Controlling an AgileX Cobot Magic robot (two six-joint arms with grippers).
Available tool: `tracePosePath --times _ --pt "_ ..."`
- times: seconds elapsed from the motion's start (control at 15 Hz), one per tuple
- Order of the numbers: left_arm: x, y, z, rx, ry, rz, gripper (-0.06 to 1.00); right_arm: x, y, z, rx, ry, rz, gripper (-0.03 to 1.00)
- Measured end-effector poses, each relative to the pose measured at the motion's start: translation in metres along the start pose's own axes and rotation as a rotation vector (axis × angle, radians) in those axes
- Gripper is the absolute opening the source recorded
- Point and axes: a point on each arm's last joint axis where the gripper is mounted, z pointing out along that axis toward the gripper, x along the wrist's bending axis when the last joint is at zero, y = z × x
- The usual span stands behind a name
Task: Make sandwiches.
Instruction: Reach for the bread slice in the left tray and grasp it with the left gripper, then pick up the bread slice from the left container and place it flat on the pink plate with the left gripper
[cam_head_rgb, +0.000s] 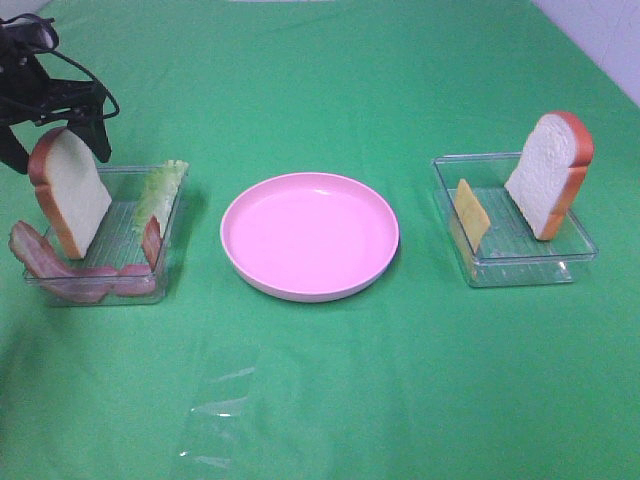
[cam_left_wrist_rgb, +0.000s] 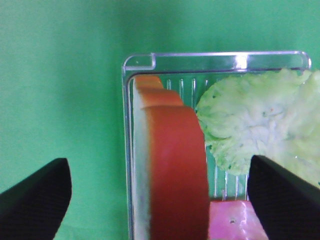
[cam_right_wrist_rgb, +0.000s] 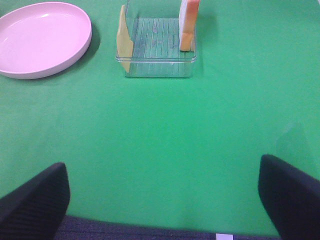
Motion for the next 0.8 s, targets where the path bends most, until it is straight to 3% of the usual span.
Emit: tracePosePath --times 0.13,0.27,0.33,0.4,0.47,0.8 --pt "0.0 -0.0003 0.0012 0.009 -0.002 0.0 0.8 0.0 0.0 0.0 0.0 0.0 0.0 0.98" --pt "-0.0002 0.0006 0.0005 0.003 -0.002 0.0 0.54 0.0 0.0 0.0 0.0 0.0 0.0 0.98" --pt "-0.0002 0.0006 0.0005 0.003 -0.002 0.0 0.54 0.0 0.0 0.0 0.0 0.0 0.0 0.98" --pt "-0.0003 0.0005 0.0005 0.004 -0.004 -0.001 0.44 0.0 0.0 0.0 0.0 0.0 0.0 0.98" --pt "-0.0007 0.0001 0.0005 0.008 -0.008 -0.003 0.26 0.0 0.0 0.0 0.0 0.0 0.0 0.98" --pt "-0.0007 0.0 0.0003 0.01 -0.008 -0.002 0.21 0.0 0.0 0.0 0.0 0.0 0.0 0.98"
